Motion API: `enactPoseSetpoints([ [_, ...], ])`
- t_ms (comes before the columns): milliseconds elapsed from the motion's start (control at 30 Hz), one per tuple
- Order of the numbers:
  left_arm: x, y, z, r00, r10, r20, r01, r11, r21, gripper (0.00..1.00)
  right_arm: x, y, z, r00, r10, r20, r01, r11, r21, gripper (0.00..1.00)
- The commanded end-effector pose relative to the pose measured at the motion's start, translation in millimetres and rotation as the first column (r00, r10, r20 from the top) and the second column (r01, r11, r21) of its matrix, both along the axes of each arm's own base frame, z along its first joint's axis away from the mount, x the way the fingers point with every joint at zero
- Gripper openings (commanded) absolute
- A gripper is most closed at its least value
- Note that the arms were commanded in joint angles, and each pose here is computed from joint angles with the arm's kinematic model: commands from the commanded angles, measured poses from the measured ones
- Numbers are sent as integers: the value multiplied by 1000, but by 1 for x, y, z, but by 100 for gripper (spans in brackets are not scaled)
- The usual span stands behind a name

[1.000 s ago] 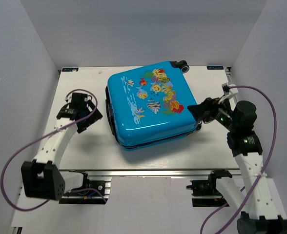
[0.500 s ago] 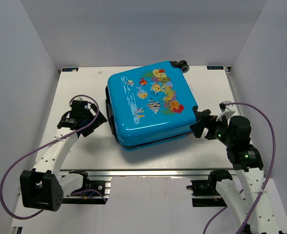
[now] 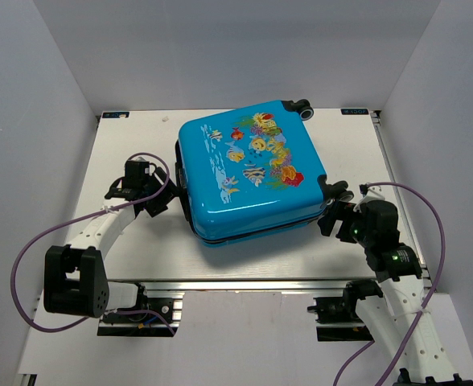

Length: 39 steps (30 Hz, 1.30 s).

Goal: Pack the luggage

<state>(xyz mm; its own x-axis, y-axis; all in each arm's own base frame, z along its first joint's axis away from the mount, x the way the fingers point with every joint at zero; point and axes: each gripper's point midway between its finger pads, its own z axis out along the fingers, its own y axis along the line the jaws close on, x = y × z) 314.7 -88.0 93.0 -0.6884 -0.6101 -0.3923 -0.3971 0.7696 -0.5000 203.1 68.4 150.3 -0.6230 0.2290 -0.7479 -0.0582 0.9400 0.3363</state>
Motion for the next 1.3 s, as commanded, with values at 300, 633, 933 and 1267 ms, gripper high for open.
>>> enactPoseSetpoints([
  [300,50,3,-74,983,-7,-184,30,992,120,21,18,-1,-26,999,-17,-38,16,999,-36,89],
  [633,101,21,-80,975,11,-220,45,968,245,0,44,-12,-47,995,-101,-26,97,988,-122,89],
  [933,122,32,-84,971,28,-238,47,951,304,0,66,28,-39,973,126,193,-89,978,-189,83],
  [1267,112,25,-76,975,16,-221,52,953,298,0,81,70,-17,880,226,418,-160,969,-186,63],
])
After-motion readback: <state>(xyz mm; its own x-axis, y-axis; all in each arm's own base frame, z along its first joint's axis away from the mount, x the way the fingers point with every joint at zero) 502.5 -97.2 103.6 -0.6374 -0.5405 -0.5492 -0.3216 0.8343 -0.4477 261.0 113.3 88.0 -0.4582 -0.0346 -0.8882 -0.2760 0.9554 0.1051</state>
